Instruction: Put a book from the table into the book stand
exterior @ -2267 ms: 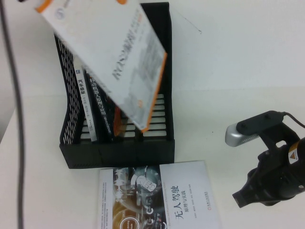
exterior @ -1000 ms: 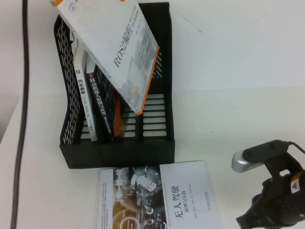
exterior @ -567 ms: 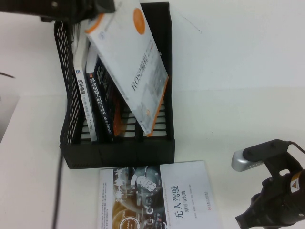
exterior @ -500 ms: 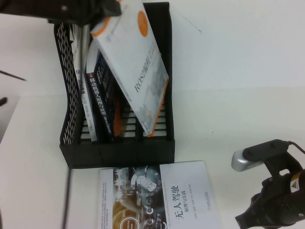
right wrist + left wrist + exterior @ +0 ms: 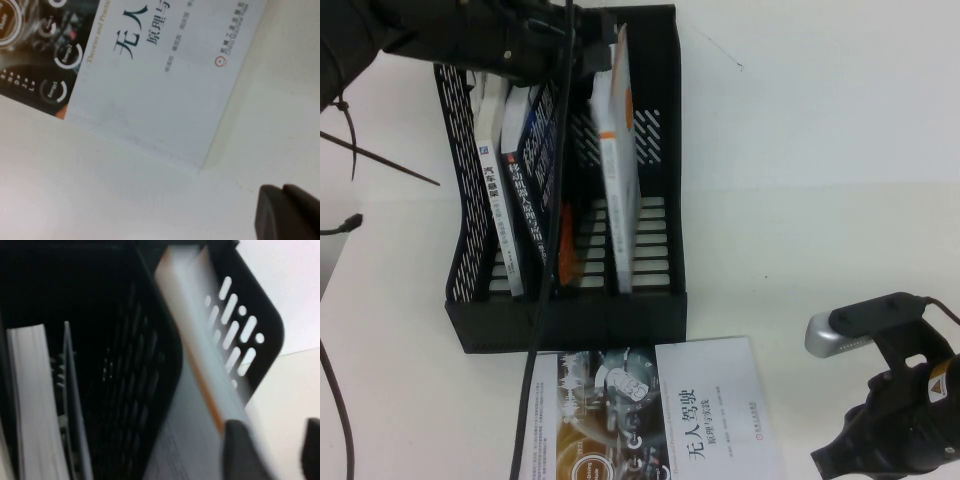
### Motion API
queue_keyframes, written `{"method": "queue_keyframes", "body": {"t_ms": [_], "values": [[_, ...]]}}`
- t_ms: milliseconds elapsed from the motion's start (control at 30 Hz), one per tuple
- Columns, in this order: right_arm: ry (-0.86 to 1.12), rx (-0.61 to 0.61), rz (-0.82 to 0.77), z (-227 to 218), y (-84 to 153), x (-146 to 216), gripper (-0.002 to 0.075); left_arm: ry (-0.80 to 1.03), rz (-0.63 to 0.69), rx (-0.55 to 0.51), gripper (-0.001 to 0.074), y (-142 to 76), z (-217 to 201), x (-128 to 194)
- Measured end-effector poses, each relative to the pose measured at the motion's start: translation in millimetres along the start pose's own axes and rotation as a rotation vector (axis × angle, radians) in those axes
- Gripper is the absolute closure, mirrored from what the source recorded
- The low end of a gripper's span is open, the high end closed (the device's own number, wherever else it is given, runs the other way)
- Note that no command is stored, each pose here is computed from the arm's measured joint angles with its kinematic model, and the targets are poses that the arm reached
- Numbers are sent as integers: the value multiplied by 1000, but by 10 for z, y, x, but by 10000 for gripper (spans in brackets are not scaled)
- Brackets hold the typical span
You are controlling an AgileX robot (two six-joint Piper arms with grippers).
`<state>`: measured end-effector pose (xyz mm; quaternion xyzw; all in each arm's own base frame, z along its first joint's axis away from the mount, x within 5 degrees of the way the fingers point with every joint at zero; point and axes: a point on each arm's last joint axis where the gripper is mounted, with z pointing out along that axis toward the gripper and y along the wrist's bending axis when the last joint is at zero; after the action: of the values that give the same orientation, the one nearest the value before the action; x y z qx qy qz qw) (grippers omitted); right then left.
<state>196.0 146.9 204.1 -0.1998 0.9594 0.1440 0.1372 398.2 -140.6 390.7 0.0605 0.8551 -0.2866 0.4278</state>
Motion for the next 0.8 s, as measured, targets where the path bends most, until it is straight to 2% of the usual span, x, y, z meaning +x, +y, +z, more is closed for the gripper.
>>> {"method": "queue_keyframes", "body": {"t_ms": [100, 167, 233, 333, 433, 500, 600, 800], "values": [[0, 0, 0, 0, 0, 0, 722, -5, 7, 0, 344, -12, -22, -15], [1, -1, 0, -7, 1, 3, 722, -10, 9, 2, 311, -23, -41, -25], [-5, -3, -3, -43, 6, 15, 722, -14, 21, 3, 321, -44, -85, -37], [-66, -16, -16, -217, 35, 26, 722, -25, 73, 10, 436, -107, -214, -70], [-159, -21, -52, -470, 62, 62, 722, -56, 140, 15, 615, -208, -436, -126], [-229, -13, -85, -675, 68, 117, 722, -92, 181, 11, 685, -289, -634, -174], [-317, 20, -102, -963, 48, 240, 722, -160, 243, -2, 720, -419, -981, -242], [-494, 135, -103, -1495, -70, 590, 722, -288, 387, -66, 732, -677, -1837, -263]]}}
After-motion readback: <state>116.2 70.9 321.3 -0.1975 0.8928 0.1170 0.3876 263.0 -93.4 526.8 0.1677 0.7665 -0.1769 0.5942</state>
